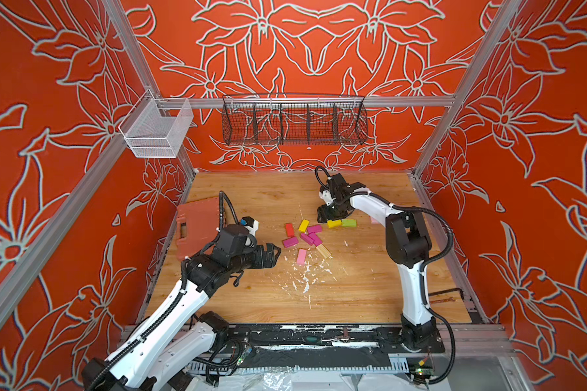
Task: Assemble the number 7 with building blocks
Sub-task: Adjust the building block at the center of the board.
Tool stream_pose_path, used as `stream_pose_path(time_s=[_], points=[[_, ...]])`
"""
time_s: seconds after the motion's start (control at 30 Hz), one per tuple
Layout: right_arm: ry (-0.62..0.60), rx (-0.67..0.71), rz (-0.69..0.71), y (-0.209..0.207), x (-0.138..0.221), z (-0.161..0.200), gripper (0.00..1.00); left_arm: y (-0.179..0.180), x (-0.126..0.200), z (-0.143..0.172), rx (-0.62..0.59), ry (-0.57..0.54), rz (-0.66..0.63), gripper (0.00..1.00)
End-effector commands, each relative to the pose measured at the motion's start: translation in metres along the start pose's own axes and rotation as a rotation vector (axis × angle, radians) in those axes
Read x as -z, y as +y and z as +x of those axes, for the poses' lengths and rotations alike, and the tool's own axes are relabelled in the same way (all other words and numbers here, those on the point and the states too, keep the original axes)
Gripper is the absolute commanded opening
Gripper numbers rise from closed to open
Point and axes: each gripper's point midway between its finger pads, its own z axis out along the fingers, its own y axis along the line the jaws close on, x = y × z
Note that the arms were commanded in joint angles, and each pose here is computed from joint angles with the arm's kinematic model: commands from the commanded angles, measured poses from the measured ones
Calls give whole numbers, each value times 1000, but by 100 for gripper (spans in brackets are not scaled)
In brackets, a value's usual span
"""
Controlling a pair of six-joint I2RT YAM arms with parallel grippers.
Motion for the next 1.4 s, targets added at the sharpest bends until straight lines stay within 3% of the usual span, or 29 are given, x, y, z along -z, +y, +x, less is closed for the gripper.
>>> stream_pose_path(time_s=[0.0, 0.63, 0.77, 0.97, 1.13, 1.27, 1.37], points=[[13, -24, 16, -7, -2, -1, 69, 1, 2, 1, -5, -1, -10, 97], [-3, -35, 41, -22, 11, 8, 69, -4, 0, 1, -8, 7, 19, 97], [-35, -60, 25, -31, 20, 3, 68, -24, -15, -3, -9, 54, 95, 99], [-60, -69, -23, -42, 29, -1, 66, -60, -59, -14, -91, 133, 105, 90], [-65, -62, -53, -43, 22, -13, 59, -80, -106, -24, -120, 194, 74, 69], [-78, -70, -45, -47, 15, -23, 43, -97, -151, -33, -149, 250, 58, 43], [-64, -69, -42, -50, 7, -26, 34, -105, -186, -38, -151, 291, 55, 29]])
